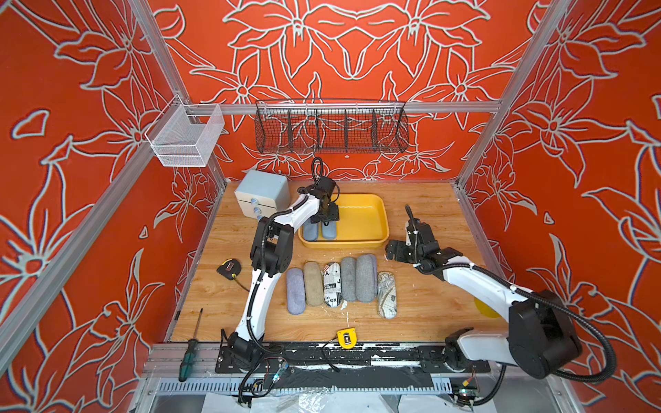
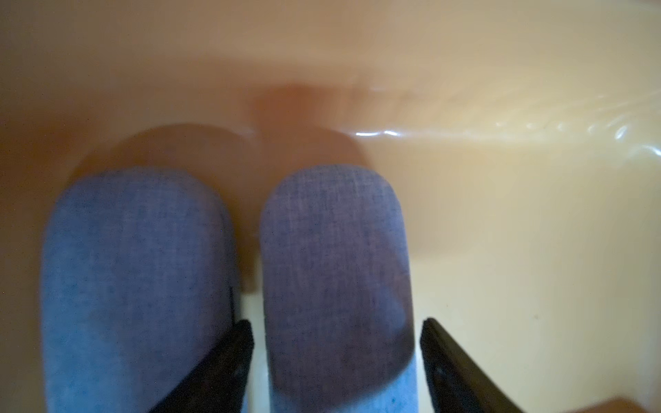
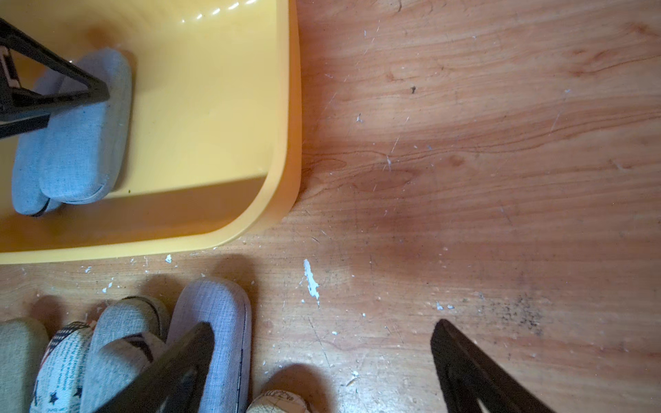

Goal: Put the glasses cases into the storage boxes
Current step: Place the glasses case in the storage box.

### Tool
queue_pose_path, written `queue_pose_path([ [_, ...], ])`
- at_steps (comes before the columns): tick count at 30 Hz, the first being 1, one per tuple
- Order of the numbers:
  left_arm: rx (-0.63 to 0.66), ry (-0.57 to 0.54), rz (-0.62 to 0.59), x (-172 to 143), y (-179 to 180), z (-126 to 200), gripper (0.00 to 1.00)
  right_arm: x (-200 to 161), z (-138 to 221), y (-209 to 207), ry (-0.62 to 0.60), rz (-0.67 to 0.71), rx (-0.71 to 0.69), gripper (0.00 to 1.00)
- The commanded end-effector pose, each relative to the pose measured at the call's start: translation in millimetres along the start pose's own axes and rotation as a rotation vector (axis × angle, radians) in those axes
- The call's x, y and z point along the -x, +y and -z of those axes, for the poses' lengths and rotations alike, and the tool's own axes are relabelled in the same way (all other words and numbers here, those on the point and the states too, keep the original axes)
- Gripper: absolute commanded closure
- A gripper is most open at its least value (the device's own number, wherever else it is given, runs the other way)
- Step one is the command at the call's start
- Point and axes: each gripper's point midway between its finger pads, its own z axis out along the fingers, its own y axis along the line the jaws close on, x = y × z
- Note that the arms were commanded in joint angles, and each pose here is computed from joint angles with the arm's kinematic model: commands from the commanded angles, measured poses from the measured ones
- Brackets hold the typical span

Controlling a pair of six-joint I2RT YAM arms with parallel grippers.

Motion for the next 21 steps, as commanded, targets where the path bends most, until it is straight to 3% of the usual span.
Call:
queue_pose_path([
  [1, -0.030, -0.052, 0.003, 18.4, -5.4, 30.1, 0.17, 11.0, 1.1, 6.6, -0.012, -0.002, 0.016, 0.03],
  [5, -0.091, -0.082, -0.007, 25.4, -19.0, 56.8, 0.09, 12.3, -0.2, 8.3, -0.010, 0.002, 0.020, 0.03],
  [12, -0.184, -0.161, -0.054, 25.4, -53.4, 113.0, 0.06, 14.7, -0.1, 8.7, -0.017, -0.004, 0.018, 0.03],
  [21, -0.224, -0.166, -0.092, -39.1, -100.4, 160.4, 0.04, 14.5, 5.7, 2.0, -0.039, -0.015, -0.002, 0.03],
])
